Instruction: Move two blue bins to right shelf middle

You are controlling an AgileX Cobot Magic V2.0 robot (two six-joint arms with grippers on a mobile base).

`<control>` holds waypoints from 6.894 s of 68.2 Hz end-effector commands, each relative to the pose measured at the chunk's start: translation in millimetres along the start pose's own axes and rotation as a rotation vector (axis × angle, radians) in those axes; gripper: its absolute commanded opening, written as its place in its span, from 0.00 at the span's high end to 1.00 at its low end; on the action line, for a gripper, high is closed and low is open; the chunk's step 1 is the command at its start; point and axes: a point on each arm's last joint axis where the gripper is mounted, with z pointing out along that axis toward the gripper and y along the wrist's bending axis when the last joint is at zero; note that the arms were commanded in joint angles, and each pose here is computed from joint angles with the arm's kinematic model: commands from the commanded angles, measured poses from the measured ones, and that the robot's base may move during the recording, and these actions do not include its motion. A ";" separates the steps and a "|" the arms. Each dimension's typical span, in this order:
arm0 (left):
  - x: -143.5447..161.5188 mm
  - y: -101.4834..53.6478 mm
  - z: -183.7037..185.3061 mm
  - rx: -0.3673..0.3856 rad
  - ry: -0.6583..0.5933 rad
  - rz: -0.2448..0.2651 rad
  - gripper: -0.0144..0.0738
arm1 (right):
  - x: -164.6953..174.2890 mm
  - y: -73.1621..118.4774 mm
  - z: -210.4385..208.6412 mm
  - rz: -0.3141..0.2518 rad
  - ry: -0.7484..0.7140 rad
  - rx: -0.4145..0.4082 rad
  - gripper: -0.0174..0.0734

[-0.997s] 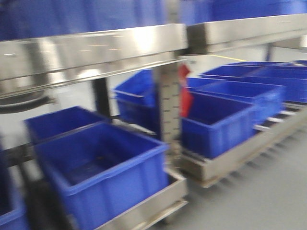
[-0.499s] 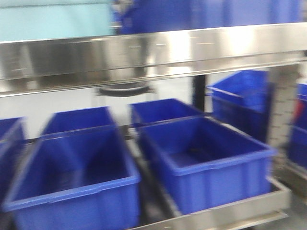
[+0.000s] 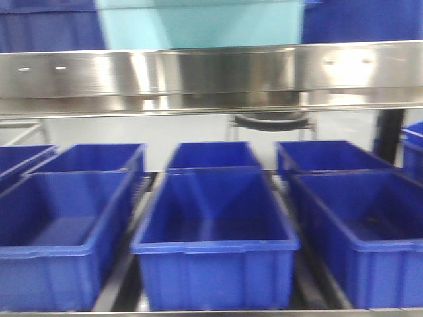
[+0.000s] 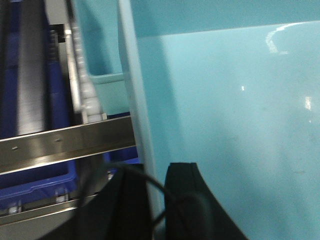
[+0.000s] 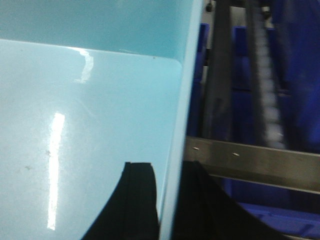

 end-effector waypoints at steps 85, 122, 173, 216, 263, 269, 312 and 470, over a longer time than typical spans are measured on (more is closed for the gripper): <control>-5.2 1.7 -15.1 0.005 -0.065 0.012 0.96 | -6.2 -6.1 -5.2 -0.042 -0.054 0.048 0.98; -5.2 1.7 -15.1 0.005 -0.065 0.012 0.96 | -6.2 -6.1 -5.2 -0.042 -0.054 0.048 0.98; -5.2 1.7 -15.1 0.005 -0.065 0.012 0.96 | -6.5 -6.1 -5.3 -0.042 -0.058 0.048 0.98; -4.7 1.8 -15.1 0.004 -0.060 0.011 0.96 | -7.2 -4.8 -5.3 -0.033 -0.067 0.034 0.98; 2.6 0.9 40.3 -0.049 0.069 0.034 0.96 | 5.5 -5.1 34.8 -0.014 0.098 0.023 0.98; 4.1 1.2 43.1 -0.053 0.079 0.036 0.96 | 7.4 -5.3 35.7 -0.013 0.119 0.024 0.98; 19.9 2.8 61.7 -0.070 0.162 0.046 0.33 | 11.4 -5.8 39.5 -0.013 0.168 0.028 0.27; 88.7 7.9 90.0 -0.001 0.253 -0.027 0.96 | 82.6 -6.9 67.2 0.082 0.324 -0.015 0.98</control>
